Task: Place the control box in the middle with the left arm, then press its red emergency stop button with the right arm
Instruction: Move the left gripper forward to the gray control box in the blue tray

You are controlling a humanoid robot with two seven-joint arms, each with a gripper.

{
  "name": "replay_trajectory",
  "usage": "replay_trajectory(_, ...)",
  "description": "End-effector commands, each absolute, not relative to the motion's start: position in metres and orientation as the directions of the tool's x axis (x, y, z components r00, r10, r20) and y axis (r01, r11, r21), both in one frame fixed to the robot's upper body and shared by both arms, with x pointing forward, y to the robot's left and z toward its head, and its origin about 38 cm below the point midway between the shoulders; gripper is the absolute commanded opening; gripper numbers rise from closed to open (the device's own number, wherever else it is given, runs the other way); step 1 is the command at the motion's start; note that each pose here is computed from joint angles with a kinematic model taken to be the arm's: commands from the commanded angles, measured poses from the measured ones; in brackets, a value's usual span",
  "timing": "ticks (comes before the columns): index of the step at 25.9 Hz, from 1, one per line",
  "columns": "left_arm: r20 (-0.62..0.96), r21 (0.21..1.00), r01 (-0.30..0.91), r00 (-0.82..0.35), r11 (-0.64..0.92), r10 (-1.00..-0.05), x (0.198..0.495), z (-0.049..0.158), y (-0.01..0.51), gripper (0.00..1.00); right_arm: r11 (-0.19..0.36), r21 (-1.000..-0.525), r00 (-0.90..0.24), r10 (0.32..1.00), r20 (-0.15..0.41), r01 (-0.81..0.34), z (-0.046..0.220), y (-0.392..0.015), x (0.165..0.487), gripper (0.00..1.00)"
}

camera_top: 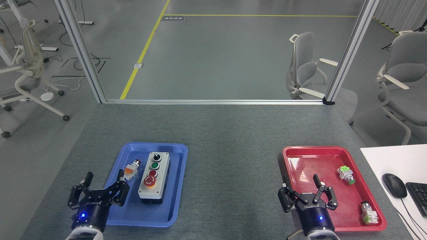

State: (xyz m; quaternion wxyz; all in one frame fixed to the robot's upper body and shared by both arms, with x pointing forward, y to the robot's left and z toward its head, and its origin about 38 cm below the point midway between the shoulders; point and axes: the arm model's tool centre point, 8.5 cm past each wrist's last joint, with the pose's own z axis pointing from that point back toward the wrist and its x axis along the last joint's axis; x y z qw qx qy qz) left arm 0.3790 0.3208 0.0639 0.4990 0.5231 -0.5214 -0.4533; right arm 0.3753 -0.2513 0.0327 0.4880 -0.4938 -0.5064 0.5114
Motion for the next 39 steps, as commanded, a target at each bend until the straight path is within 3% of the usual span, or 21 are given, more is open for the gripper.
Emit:
replay_trajectory(1,0.055,0.994,-0.1,0.046,0.05,-0.997,0.379,0.065,0.321,0.99,-0.011,-1.0,-0.036,0.999,-0.011,-0.001,0.032,-0.251,0.374,1.0)
replay_trajectory(10,0.076,0.976,-0.209,0.025,0.07,-0.997,0.356,0.093,0.318,0.99,-0.011,-1.0,-0.036,0.999,-0.011,-0.004,0.031,-0.251,0.373,1.0)
replay_trajectory(15,0.062,0.985,-0.162,-0.038,0.068,-0.997,0.331,0.077,0.287,0.98,-0.011,-1.0,-0.036,0.999,-0.011,-0.004,0.031,-0.251,0.372,1.0)
replay_trajectory(19,-0.011,0.991,-0.131,-0.031,-0.007,-0.999,0.331,0.063,0.246,0.98,-0.011,-1.0,-0.036,0.999,-0.011,-0.004,0.031,-0.251,0.372,1.0)
replay_trajectory(26,-0.1,0.995,-0.011,-0.034,-0.1,-0.994,0.344,0.013,0.192,0.98,-0.011,-1.0,-0.036,0.999,-0.011,-0.004,0.031,-0.251,0.372,1.0)
replay_trajectory(34,-0.123,0.989,0.082,0.009,-0.121,-0.992,0.366,-0.008,0.19,0.98,-0.014,-1.0,-0.037,0.999,-0.014,-0.001,0.032,-0.252,0.373,1.0)
replay_trajectory(39,-0.14,0.986,0.104,0.047,-0.134,-0.989,0.376,-0.01,0.201,0.98,-0.012,-1.0,-0.039,0.999,-0.012,0.003,0.033,-0.251,0.373,1.0)
